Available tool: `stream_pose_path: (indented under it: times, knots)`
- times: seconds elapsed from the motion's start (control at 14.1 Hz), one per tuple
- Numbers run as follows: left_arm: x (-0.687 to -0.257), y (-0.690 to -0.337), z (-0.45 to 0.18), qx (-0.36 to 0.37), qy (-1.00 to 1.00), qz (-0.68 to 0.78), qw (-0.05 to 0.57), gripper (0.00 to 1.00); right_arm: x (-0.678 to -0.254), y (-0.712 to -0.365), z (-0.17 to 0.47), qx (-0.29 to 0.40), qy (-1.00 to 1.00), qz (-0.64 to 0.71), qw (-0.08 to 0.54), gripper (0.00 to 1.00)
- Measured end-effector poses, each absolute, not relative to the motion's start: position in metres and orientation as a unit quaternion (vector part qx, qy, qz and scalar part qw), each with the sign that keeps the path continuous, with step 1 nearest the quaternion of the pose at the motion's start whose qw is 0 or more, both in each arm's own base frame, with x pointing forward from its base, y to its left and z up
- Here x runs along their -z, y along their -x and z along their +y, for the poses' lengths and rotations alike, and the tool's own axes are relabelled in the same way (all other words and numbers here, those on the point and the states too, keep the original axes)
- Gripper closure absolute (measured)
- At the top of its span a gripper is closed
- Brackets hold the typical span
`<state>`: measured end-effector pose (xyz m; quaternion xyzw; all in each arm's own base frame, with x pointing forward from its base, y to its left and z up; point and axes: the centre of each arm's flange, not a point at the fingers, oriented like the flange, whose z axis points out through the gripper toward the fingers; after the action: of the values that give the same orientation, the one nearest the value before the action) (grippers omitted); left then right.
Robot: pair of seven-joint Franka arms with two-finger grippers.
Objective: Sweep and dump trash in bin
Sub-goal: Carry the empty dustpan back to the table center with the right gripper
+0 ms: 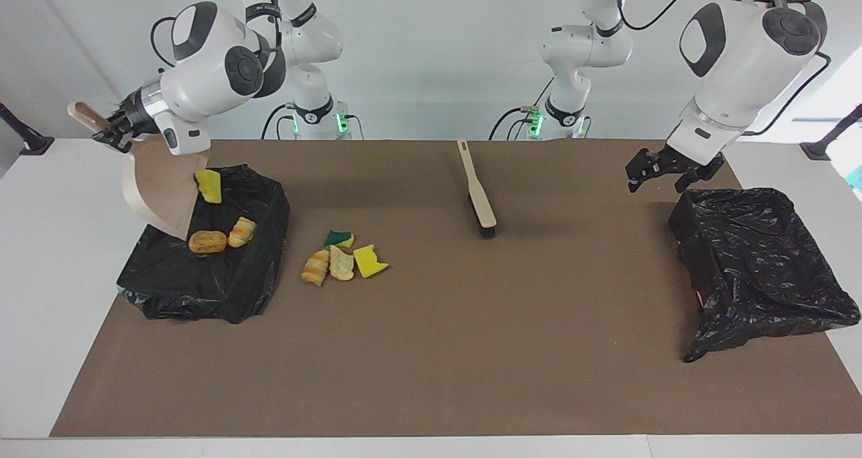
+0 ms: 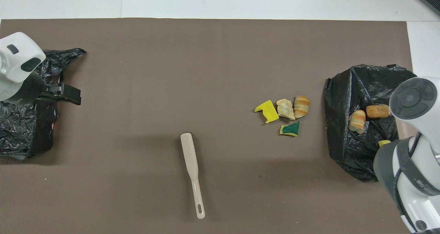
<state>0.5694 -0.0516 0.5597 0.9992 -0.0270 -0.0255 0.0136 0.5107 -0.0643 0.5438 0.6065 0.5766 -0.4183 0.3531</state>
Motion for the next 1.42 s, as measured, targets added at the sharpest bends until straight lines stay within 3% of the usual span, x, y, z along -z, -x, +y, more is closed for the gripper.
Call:
stream_pose_path:
  times: [0.21,0.43,0.71,1.21,1.42]
  knots:
    - [-0.56,-0.569,-0.051,0.026,-0.999,-0.026,0.014,0.0,-0.549,-0.506,-0.064,0.422,-0.633,0.538,0.362,0.68]
    - [-0.559,-0.569,-0.05,0.027,-0.999,-0.026,0.013,0.0,-0.582,-0.505,-0.068,0.41,-0.668,0.505,0.36,0.68]
    - [-0.559,-0.569,-0.05,0.028,-0.999,-0.026,0.013,0.0,-0.62,-0.498,-0.064,0.355,-0.745,0.459,0.329,0.68]
    - [-0.559,-0.568,-0.05,0.03,-0.999,-0.026,0.013,0.0,-0.596,-0.498,-0.006,0.174,-0.913,0.331,0.164,0.68]
    - [-0.559,-0.568,-0.05,0.031,-0.999,-0.026,0.013,0.0,-0.584,-0.502,0.063,0.121,-0.952,0.25,0.132,0.68]
